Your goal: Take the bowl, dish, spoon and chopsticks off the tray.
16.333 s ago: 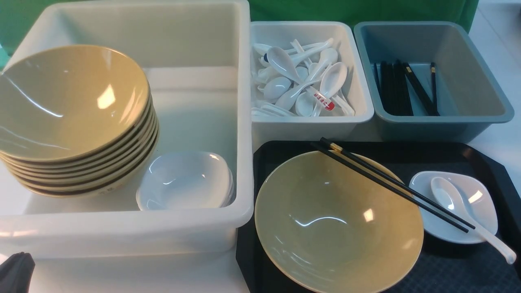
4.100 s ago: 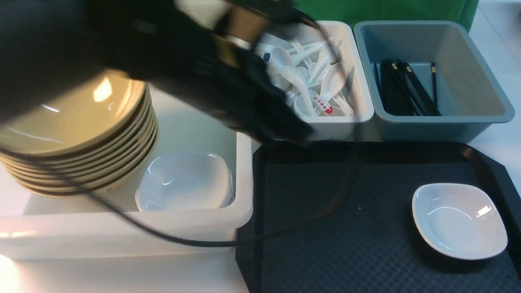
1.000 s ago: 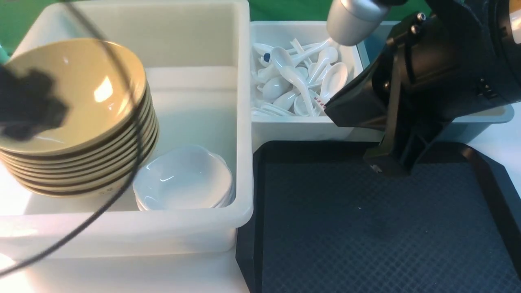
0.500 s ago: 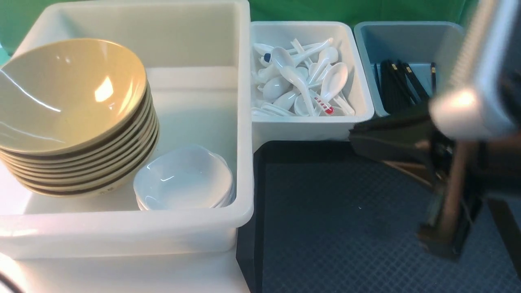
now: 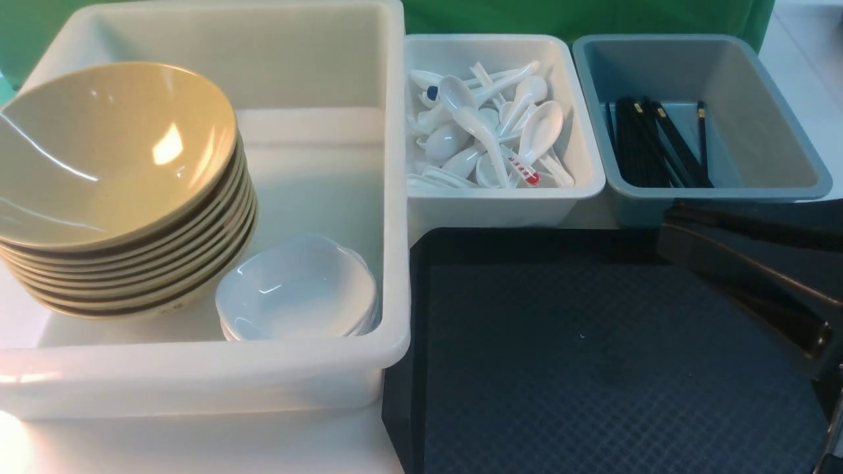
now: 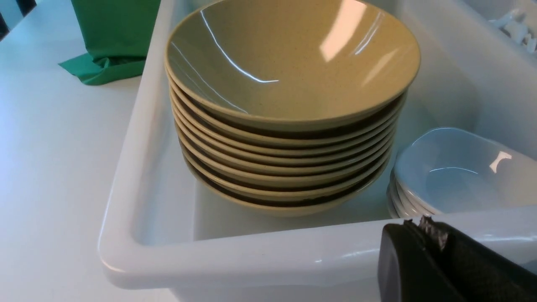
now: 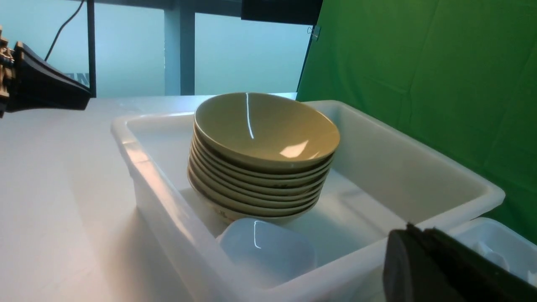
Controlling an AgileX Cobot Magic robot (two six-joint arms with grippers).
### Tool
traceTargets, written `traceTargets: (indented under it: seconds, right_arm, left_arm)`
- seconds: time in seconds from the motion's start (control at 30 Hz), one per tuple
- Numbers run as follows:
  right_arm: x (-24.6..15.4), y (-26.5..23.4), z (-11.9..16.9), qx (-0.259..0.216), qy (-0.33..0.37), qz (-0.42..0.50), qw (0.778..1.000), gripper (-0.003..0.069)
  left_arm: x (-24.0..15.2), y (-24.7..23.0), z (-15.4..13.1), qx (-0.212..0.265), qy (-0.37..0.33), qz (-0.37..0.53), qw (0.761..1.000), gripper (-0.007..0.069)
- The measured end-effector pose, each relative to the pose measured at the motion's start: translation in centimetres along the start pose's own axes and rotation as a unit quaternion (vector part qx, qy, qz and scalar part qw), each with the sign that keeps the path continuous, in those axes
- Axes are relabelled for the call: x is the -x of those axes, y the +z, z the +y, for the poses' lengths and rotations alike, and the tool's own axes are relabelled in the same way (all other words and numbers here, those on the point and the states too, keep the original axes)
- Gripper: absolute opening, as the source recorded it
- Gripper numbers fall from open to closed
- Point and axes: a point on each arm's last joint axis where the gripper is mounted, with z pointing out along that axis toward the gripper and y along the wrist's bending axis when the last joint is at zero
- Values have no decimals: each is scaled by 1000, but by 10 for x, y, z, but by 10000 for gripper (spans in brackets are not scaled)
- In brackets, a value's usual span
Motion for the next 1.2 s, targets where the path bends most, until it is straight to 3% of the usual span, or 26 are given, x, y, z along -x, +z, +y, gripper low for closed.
traceTargets:
  seconds: [0.6, 0.73, 0.9, 0.97, 1.0, 1.03, 1.2]
  right_arm:
    - [-14, -2, 1, -6, 3, 0, 1000, 45]
    - [-48, -21, -9, -69, 46, -1, 997, 45]
    - [-103, -61, -21, -216, 77, 20, 973, 45]
    - [-127, -79, -23, -294, 105, 38, 949, 45]
    - [-129, -80, -22, -301, 113, 37, 946, 45]
    - [-146, -91, -21, -353, 133, 52, 925, 45]
    - [-175, -105, -16, -433, 136, 62, 889, 45]
  left_arm:
    - [0, 0, 0, 0, 0, 1, 1000, -12]
    - [-1, 1, 0, 0, 0, 2, 1000, -12]
    - [-1, 1, 0, 0, 0, 2, 1000, -12]
    - [-1, 1, 0, 0, 0, 2, 1000, -12]
    - [-1, 1, 0, 0, 0, 2, 1000, -12]
    - [-1, 1, 0, 0, 0, 2, 1000, -12]
    - [-1, 1, 0, 0, 0, 2, 1000, -13]
